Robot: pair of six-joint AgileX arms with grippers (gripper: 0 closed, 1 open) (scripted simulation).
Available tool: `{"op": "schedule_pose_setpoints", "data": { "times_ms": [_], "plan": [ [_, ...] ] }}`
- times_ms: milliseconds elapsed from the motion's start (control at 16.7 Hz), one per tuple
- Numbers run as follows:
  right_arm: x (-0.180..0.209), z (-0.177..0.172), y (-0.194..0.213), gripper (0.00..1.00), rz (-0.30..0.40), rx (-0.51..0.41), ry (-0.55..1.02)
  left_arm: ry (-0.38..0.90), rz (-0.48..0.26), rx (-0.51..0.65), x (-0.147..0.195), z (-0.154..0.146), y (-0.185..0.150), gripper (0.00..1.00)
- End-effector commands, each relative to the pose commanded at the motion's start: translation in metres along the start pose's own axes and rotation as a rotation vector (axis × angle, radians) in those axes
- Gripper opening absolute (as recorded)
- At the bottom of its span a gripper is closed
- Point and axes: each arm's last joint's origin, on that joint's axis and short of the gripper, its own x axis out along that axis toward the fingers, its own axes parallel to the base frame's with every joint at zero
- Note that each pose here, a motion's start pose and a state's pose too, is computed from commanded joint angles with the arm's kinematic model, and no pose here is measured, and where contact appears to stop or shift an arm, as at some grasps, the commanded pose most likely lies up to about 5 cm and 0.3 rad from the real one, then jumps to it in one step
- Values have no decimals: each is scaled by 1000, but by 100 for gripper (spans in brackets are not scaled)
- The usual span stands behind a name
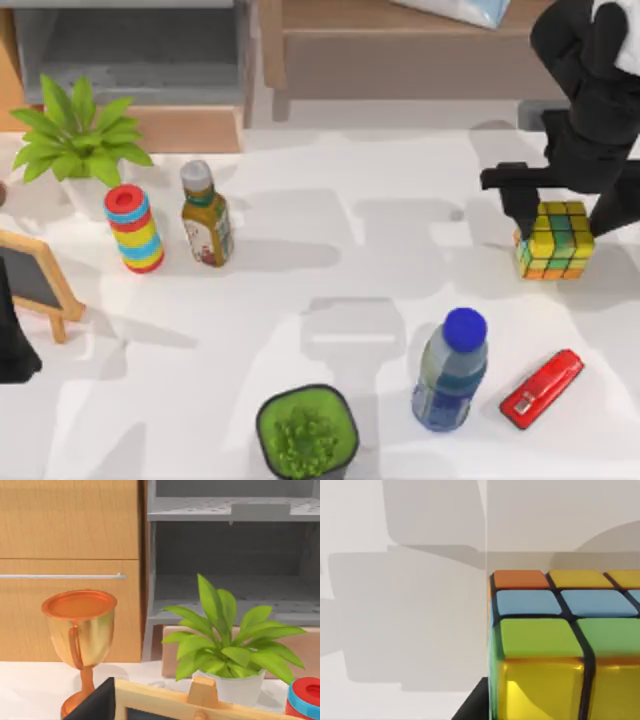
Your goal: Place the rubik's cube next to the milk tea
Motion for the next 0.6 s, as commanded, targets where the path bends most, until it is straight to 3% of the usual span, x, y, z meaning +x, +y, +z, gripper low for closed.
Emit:
{"op": "schedule_pose_setpoints", "data": {
  "times_ms": [240,600],
  "plan": [
    [0,0,0,98,0,0,0,0,0,0,0,0,0,100],
    [0,0,0,100,0,0,0,0,0,0,0,0,0,100]
  ]
}}
